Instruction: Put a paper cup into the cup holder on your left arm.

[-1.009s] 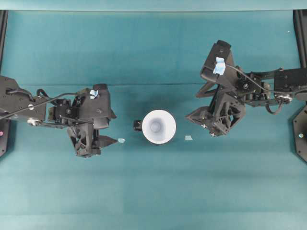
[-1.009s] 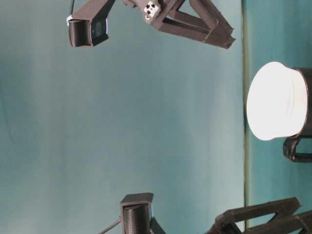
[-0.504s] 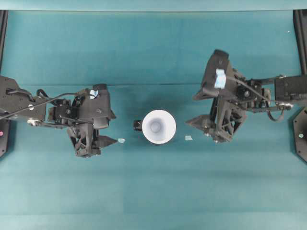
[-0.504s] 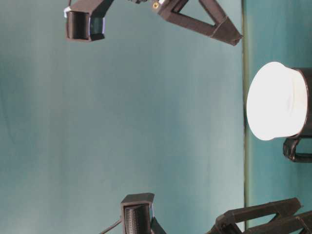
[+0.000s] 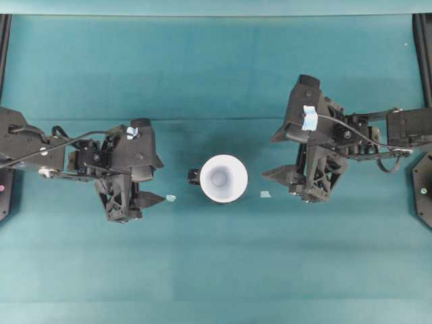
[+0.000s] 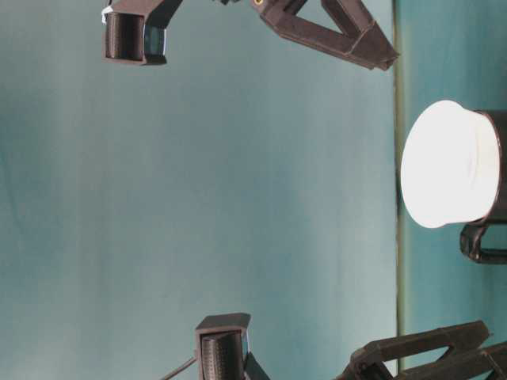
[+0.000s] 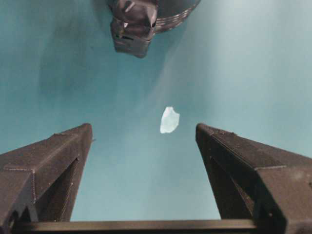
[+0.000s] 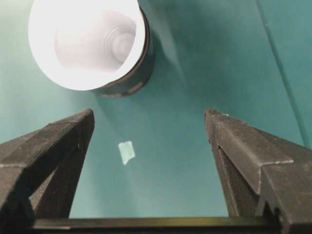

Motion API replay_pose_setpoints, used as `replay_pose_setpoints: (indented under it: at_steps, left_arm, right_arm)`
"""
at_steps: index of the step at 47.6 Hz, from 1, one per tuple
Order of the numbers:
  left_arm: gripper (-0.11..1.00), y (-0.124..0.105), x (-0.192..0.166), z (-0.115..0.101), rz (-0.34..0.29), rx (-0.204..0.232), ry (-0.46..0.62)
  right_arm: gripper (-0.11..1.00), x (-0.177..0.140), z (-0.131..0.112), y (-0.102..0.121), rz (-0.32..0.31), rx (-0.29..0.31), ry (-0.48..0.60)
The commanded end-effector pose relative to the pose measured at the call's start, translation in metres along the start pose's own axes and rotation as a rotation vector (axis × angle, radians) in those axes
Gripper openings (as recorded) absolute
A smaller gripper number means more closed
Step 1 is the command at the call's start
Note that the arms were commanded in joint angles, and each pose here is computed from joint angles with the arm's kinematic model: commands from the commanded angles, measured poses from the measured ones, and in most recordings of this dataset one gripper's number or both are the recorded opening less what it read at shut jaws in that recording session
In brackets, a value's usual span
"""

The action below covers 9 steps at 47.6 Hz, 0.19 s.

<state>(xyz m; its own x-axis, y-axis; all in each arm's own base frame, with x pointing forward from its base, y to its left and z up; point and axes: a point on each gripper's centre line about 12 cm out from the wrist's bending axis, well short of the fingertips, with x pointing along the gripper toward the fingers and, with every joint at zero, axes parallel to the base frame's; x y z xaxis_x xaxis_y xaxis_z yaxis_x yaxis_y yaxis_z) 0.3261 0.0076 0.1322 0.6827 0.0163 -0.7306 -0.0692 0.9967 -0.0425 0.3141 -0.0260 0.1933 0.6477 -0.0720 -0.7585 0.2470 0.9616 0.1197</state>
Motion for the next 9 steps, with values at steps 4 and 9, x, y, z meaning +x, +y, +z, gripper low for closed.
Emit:
replay_pose_setpoints:
  at_steps: [4,9]
  left_arm:
    - [0.91,-0.0016,-0.0006,0.0088,-0.005,0.007,-0.035]
    - [0.91,-0.0017,-0.0011,0.0104,-0.005,0.008,-0.047]
  right_arm:
    - [0.91,-0.0028,0.0043,0.0018,0.006,-0.013,-0.021]
    - [0.91,-0.0015,0.0018,0.0013,0.004,-0.014,-0.012]
